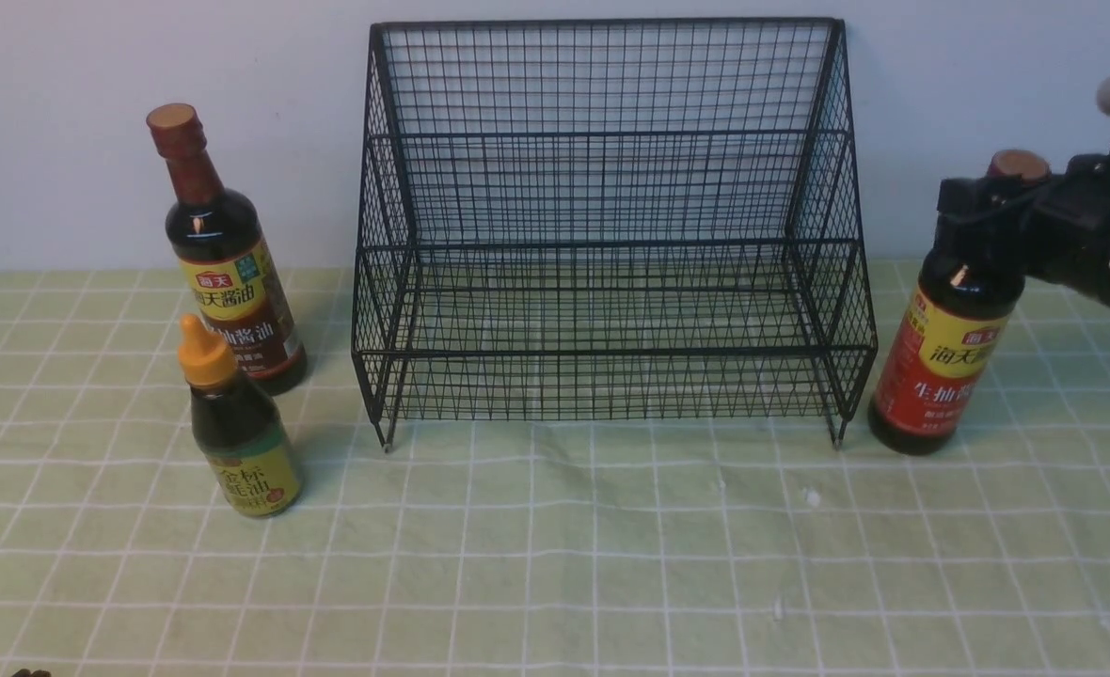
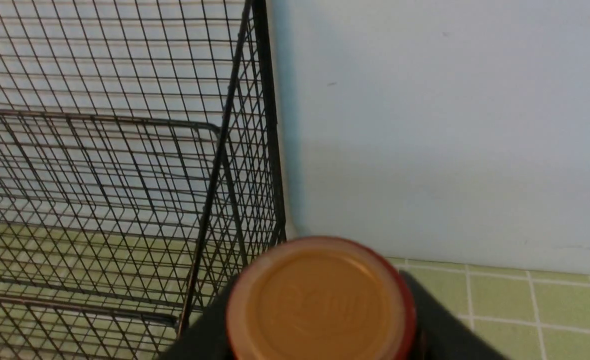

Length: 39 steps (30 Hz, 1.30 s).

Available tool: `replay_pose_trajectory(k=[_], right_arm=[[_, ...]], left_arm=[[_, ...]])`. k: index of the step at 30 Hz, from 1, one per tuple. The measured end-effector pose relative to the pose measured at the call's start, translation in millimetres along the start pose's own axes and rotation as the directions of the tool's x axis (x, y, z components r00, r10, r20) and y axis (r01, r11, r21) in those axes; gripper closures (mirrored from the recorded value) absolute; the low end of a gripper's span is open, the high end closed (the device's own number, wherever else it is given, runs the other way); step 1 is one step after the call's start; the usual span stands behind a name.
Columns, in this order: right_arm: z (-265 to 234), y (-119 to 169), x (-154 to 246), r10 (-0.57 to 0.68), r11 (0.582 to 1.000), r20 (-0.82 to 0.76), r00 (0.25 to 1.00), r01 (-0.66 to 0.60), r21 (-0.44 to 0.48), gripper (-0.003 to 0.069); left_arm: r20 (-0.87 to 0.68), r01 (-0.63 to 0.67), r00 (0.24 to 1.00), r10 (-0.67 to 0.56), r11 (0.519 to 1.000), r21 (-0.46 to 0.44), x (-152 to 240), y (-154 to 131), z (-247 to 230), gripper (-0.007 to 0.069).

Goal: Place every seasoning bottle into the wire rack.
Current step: Use the right arm to grab the condiment bottle closest to it, then use the right arm to put the condiment bottle back on the shelf

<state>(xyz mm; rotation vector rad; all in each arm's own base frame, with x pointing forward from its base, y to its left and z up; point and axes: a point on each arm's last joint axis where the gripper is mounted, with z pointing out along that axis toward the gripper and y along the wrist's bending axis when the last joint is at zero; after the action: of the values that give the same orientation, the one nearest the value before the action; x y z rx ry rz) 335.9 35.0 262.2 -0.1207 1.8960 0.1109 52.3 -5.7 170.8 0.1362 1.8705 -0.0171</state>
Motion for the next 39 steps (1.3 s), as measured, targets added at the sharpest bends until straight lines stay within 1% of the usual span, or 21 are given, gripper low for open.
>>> replay_pose_trajectory(k=[7,9,12,13,15,16,17,20,21,22,25,26,28,32,36,39], right_arm=[[-16,-1,-11,-0.067,0.998,-0.02,0.998,0.067,0.017,0.0389],[-30,-1,-29,-0.097,0.995,0.014,0.995,0.096,0.028,0.0389],[-52,0,-70,-0.094,0.995,0.139,0.986,0.087,0.049,0.0389],[-58,0,-81,-0.086,0.996,0.185,0.979,0.079,0.043,0.0389],[-65,1,-94,-0.073,0.997,0.228,0.971,0.065,0.043,0.0389],[-74,2,-113,-0.058,0.998,0.3,0.952,0.049,0.037,0.0389],[-78,4,-125,-0.046,0.999,0.34,0.939,0.039,0.028,0.0389],[-81,14,-144,-0.049,0.999,0.392,0.919,0.054,-0.001,0.0389],[-81,16,-145,-0.051,0.998,0.394,0.918,0.059,-0.006,0.0389],[-76,28,-155,-0.047,0.997,0.411,0.91,0.07,-0.041,0.0389],[-66,48,-166,-0.03,0.992,0.426,0.904,0.079,-0.099,0.0389],[-59,55,-168,-0.023,0.986,0.428,0.903,0.091,-0.139,0.0389],[-51,60,-170,-0.023,0.988,0.426,0.905,0.086,-0.13,0.0389],[-27,74,-174,-0.021,0.983,0.408,0.913,0.094,-0.158,0.0389],[11,83,-165,0.007,0.982,0.367,0.93,0.063,-0.181,0.0389],[27,85,-155,0.018,0.982,0.328,0.944,0.046,-0.184,0.0389]], left_arm=[[0.0,0.0,1.0,0.0,1.0,0.0,0,0,0,0.0632],[0.0,0.0,1.0,0.0,1.0,0.0,0,0,0,0.0632],[0.0,0.0,1.0,0.0,1.0,0.0,0,0,0,0.0632],[0.0,0.0,1.0,0.0,1.0,0.0,0,0,0,0.0632],[0.0,0.0,1.0,0.0,1.0,0.0,0,0,0,0.0632],[0.0,0.0,1.0,0.0,1.0,0.0,0,0,0,0.0632],[0.0,0.0,1.0,0.0,1.0,0.0,0,0,0,0.0632],[0.0,0.0,1.0,0.0,1.0,0.0,0,0,0,0.0632],[0.0,0.0,1.0,0.0,1.0,0.0,0,0,0,0.0632],[0.0,0.0,1.0,0.0,1.0,0.0,0,0,0,0.0632],[0.0,0.0,1.0,0.0,1.0,0.0,0,0,0,0.0632],[0.0,0.0,1.0,0.0,1.0,0.0,0,0,0,0.0632],[0.0,0.0,1.0,0.0,1.0,0.0,0,0,0,0.0632],[0.0,0.0,1.0,0.0,1.0,0.0,0,0,0,0.0632],[0.0,0.0,1.0,0.0,1.0,0.0,0,0,0,0.0632],[0.0,0.0,1.0,0.0,1.0,0.0,0,0,0,0.0632]])
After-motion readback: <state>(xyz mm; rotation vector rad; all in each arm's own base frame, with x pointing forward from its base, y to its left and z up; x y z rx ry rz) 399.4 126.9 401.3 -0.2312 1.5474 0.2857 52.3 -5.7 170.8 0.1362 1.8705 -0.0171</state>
